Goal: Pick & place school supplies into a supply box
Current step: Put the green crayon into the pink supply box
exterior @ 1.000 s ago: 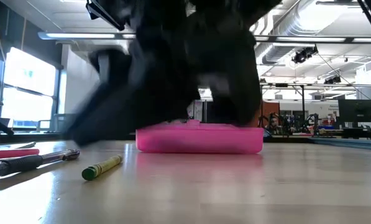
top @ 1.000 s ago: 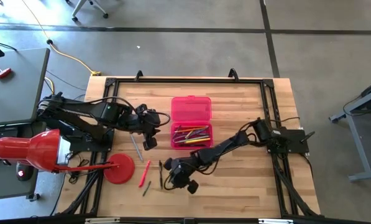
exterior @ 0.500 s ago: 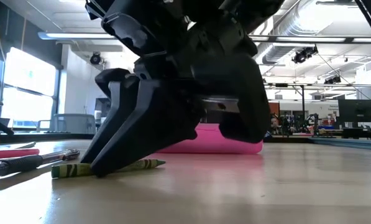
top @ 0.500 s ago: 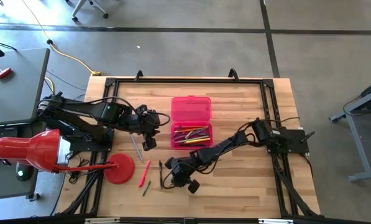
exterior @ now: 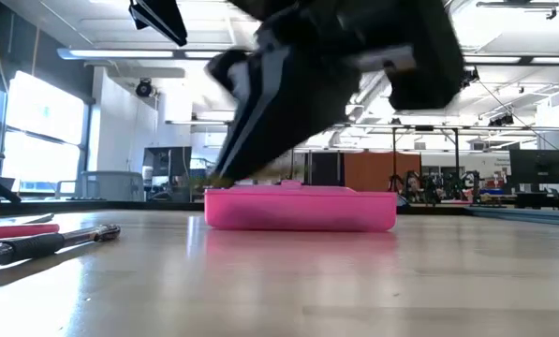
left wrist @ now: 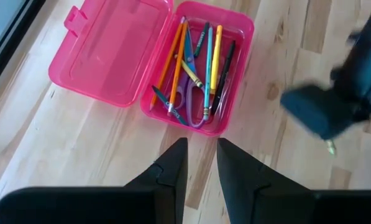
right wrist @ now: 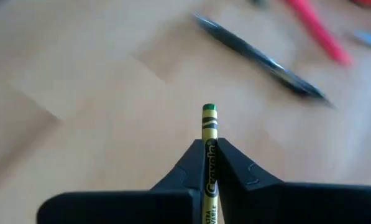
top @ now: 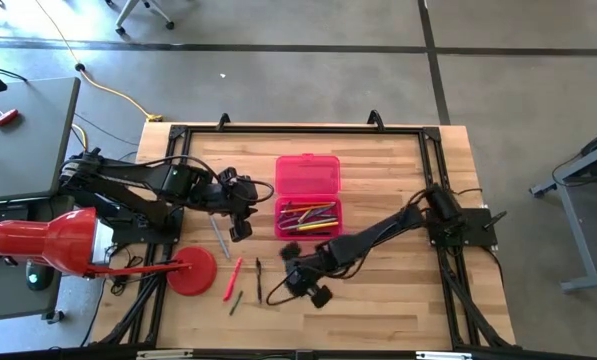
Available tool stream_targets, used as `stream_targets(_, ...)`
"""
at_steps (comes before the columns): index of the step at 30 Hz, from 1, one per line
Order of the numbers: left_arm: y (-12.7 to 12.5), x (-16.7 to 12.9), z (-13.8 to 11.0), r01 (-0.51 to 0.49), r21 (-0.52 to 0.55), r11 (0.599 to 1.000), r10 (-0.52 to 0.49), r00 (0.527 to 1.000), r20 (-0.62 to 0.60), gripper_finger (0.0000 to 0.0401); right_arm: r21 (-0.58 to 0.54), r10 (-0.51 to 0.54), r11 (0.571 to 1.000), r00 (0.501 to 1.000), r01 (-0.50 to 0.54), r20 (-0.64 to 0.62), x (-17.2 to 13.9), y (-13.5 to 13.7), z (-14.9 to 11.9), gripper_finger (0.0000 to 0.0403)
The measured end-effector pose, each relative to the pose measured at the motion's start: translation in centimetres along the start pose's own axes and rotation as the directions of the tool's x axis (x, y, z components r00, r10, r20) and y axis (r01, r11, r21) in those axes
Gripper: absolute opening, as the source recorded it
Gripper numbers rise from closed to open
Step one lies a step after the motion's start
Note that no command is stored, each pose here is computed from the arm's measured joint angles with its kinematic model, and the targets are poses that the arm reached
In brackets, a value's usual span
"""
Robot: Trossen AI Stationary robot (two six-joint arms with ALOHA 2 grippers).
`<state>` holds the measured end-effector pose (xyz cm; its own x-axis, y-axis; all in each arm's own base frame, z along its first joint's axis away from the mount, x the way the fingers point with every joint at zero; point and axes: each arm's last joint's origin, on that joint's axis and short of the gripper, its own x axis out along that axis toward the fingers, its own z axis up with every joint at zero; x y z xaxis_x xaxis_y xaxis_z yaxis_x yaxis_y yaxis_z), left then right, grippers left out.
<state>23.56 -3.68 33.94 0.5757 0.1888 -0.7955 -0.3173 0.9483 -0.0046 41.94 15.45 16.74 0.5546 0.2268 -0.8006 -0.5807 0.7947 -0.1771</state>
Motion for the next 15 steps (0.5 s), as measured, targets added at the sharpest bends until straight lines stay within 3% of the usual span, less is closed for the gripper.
stream_targets(4,0.0,0.0,0.0,0.001,-0.001,1.0,-0.001,1.0,0.003,0.0117,-0.01,-0.175,0.984,0.963,0.177,-0.203,-3.0,-0.6,-0.9,0.0005)
stream_targets(8,0.0,0.0,0.1,0.003,-0.008,1.0,-0.003,1.0,0.008,0.0117,-0.001,-0.333,0.937,0.896,0.348,-0.294,-5.4,-2.5,-1.5,0.0005)
stream_targets(12,0.0,0.0,0.1,-0.002,-0.018,1.0,0.002,1.0,0.01,0.0117,0.145,-0.366,0.889,0.864,0.434,-0.345,-5.4,-5.3,-3.1,0.0007)
stream_targets(15,0.0,0.0,0.0,-0.003,-0.028,1.0,0.003,1.0,0.004,0.0117,0.304,-0.333,0.845,0.878,0.44,-0.345,-5.0,-7.1,-4.9,0.0006)
